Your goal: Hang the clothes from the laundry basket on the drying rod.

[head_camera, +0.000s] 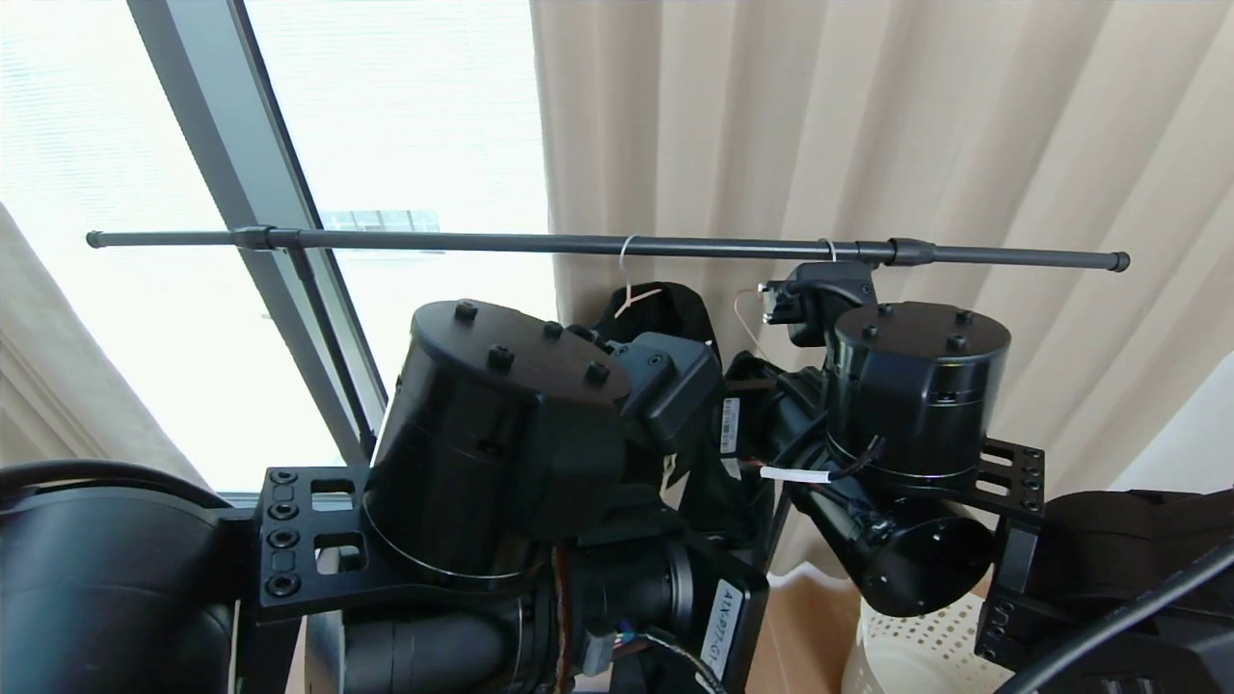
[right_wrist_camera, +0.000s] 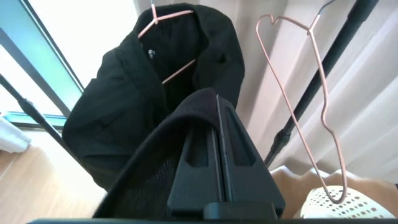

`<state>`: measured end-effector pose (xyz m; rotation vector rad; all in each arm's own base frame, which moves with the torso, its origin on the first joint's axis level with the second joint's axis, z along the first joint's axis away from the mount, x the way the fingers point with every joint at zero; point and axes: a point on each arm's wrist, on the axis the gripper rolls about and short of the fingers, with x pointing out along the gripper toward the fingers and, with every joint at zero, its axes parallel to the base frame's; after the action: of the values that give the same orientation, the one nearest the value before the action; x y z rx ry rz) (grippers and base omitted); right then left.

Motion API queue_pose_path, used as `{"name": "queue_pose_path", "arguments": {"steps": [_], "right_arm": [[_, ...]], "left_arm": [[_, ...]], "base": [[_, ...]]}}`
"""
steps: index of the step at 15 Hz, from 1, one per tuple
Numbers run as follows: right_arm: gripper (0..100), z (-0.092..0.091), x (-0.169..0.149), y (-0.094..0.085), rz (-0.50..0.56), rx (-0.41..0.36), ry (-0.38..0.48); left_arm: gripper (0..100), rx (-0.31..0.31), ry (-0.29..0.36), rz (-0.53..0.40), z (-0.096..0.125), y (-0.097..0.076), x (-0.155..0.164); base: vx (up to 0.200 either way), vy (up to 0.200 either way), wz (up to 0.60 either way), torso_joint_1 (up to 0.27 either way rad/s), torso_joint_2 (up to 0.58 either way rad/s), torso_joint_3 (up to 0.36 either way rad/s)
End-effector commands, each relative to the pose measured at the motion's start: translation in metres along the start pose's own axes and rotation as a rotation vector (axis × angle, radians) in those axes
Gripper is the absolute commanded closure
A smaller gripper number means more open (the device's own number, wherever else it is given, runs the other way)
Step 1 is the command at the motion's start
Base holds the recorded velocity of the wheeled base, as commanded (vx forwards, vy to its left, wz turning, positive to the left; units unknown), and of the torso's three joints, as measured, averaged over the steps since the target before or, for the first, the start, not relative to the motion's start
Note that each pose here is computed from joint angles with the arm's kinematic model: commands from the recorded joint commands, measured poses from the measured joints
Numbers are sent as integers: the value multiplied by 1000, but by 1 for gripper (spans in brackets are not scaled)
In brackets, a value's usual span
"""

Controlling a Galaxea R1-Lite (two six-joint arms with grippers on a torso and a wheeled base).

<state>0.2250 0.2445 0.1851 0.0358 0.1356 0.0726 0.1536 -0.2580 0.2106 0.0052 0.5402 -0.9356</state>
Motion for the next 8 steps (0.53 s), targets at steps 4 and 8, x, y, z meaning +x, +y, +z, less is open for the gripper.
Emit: {"name": "queue_pose_path", "arguments": {"steps": [4,8], "right_arm": [[100,15,-6,-16,-47,5,-27],[100,29,-35,-51,-67,-98,-54]], "left_arm": [[100,-16,-26,151,4,21,5],[100,-20,-35,276,8,58,0]], "base": [[0,0,0,0,0,0],[0,0,0,0,0,0]]}}
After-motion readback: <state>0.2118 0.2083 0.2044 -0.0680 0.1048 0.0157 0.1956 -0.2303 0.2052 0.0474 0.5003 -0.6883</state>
